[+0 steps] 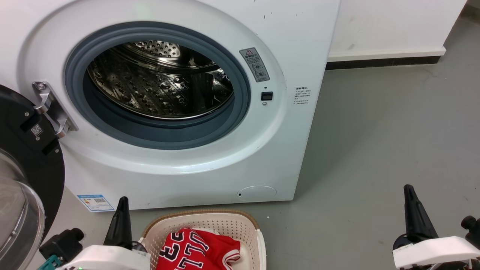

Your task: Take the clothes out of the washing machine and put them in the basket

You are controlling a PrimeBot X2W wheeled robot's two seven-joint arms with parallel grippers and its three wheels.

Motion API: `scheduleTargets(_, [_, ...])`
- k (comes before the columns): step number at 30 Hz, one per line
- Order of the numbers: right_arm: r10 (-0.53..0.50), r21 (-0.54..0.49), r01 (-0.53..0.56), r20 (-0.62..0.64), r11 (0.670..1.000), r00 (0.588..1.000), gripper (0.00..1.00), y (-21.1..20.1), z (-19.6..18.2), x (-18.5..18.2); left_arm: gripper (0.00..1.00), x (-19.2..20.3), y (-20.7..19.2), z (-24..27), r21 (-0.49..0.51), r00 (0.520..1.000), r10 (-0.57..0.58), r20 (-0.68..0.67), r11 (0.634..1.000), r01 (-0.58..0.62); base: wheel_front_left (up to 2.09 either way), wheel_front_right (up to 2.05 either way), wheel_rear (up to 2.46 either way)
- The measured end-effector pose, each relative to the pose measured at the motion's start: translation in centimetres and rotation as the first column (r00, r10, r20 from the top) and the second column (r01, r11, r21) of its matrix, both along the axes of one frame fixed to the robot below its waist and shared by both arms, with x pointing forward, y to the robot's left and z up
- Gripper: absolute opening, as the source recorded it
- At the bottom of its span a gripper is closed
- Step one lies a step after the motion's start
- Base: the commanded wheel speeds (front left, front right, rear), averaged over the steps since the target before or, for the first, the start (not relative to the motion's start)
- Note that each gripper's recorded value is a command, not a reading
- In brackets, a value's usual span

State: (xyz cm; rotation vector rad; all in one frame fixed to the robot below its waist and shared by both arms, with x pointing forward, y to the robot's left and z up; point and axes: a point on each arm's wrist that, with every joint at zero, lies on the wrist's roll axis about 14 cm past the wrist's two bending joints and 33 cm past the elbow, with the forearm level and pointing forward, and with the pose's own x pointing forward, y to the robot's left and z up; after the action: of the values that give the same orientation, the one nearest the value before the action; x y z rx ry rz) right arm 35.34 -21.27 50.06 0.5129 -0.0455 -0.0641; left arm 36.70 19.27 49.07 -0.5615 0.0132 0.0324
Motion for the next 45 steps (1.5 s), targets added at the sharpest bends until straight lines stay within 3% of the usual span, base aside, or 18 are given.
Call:
scheduleTargets(10, [-0.002,0.156,0.004,-0.007,0.988,1.0,0.0,-0.1,-0.2,0.5,0.0,0.4,0.2,0.0,-0.149,1.0,0.012,-0.009,0.989,-0.013,0.0,0.0,0.0])
scheduleTargets(23, [0.002,0.334,0.004,-0.018,0.943,1.0,0.0,0.0,-0.5,0.9,0.0,0.8,0.4,0.0,-0.319,1.0,0.016,-0.02,0.947,-0.022,0.0,0.0,0.0])
scheduleTargets(42, [0.016,0.54,-0.006,-0.014,0.841,1.0,0.0,0.2,-0.5,1.7,0.0,1.2,0.5,0.0,-0.518,1.0,0.014,-0.028,0.855,-0.026,0.0,0.0,0.0])
scheduleTargets(45, [0.021,0.586,-0.009,-0.013,0.81,1.0,0.0,0.4,-0.5,1.9,0.0,1.4,0.5,0.2,-0.561,1.0,0.013,-0.021,0.827,-0.022,0.0,0.0,0.0])
